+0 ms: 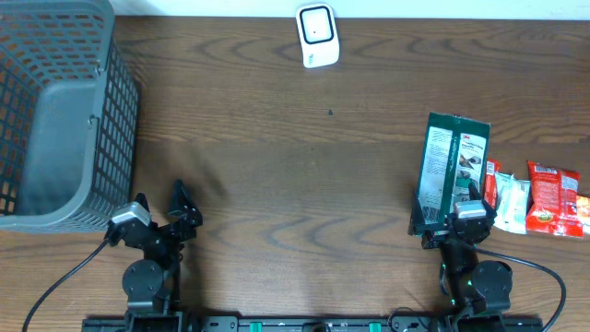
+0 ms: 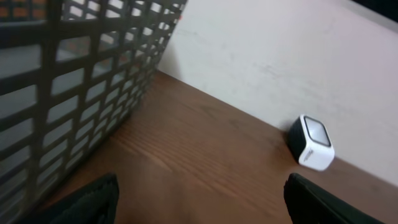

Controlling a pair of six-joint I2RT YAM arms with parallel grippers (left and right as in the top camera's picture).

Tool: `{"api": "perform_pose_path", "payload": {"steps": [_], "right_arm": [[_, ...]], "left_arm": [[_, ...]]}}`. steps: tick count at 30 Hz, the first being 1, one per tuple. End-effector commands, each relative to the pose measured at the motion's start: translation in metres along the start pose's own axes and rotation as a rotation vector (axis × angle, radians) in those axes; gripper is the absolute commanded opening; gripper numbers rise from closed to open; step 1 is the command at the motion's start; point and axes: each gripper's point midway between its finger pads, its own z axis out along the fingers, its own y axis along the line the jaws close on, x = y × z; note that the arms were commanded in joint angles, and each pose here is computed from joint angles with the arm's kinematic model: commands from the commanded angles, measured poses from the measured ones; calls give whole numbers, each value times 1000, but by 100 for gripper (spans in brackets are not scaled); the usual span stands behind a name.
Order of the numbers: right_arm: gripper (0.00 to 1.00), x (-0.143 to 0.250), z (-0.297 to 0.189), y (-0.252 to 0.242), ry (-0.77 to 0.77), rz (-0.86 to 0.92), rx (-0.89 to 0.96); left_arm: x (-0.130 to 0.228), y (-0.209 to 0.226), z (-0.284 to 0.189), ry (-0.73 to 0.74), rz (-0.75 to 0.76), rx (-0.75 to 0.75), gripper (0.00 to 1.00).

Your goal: Scan the item barcode

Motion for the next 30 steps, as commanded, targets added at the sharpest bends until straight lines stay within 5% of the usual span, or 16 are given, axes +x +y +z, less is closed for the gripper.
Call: {"api": "perform_pose_path", "payload": {"steps": [1, 9, 30], "right_arm": [[99, 0, 0, -2, -1, -5, 10], [99, 0, 0, -2, -1, -5, 10], [99, 0, 0, -2, -1, -5, 10]], "left_arm": [[5, -5, 0, 20, 94, 32, 86], [21, -31, -4, 75, 357, 205, 86], [33, -26, -5, 128, 356, 194, 86]]}}
